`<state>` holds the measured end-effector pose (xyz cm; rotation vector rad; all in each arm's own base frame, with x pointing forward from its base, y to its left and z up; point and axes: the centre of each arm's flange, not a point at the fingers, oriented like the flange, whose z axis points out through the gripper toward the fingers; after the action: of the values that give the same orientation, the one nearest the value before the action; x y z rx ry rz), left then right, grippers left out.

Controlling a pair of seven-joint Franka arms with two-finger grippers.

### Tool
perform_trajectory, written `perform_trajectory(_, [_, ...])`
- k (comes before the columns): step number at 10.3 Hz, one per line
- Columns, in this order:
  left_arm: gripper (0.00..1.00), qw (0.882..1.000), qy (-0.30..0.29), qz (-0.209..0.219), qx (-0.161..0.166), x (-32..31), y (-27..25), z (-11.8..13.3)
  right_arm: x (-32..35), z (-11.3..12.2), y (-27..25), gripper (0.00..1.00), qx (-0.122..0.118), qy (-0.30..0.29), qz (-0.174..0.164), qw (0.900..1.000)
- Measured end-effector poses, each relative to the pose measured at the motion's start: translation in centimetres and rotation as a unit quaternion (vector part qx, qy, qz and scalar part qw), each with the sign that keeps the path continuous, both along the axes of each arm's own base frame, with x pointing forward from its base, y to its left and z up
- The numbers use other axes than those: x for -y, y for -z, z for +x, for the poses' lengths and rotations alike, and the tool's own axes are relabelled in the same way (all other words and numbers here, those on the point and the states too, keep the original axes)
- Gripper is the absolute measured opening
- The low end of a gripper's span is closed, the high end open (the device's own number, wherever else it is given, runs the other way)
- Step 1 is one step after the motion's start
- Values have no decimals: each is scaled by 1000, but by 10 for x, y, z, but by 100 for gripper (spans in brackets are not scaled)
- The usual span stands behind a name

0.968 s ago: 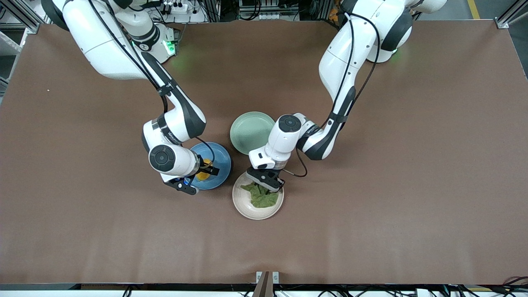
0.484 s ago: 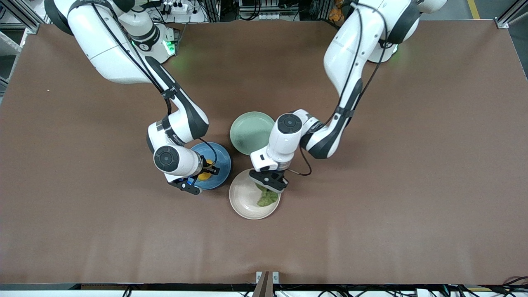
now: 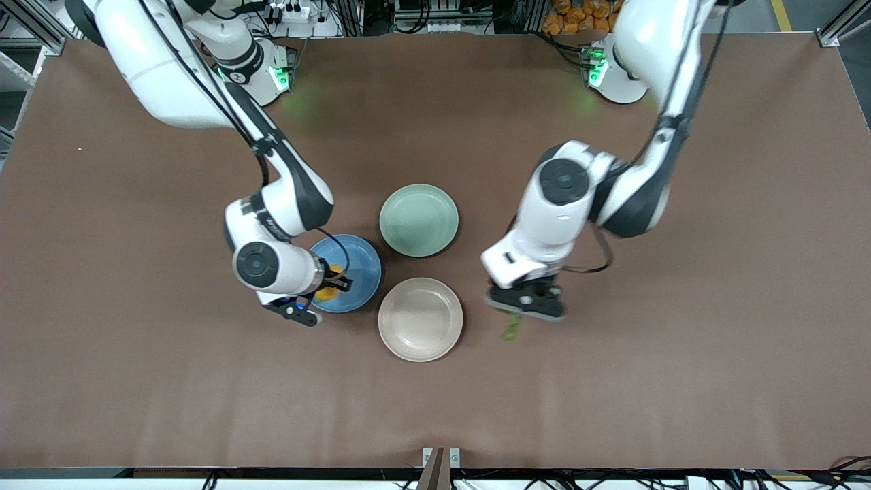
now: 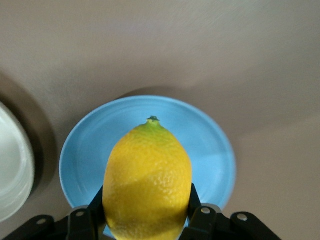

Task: Pick lemon and lettuce from blue and beige plates
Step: 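Lift the lemon off the blue plate while the left gripper carries the lettuce away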

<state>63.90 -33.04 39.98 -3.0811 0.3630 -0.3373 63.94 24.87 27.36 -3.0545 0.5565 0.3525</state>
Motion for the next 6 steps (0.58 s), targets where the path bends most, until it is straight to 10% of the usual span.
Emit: perform_trajectory(6, [13, 986, -108, 46, -119, -215, 133, 45, 181, 2, -15, 63, -68, -93, -6, 993])
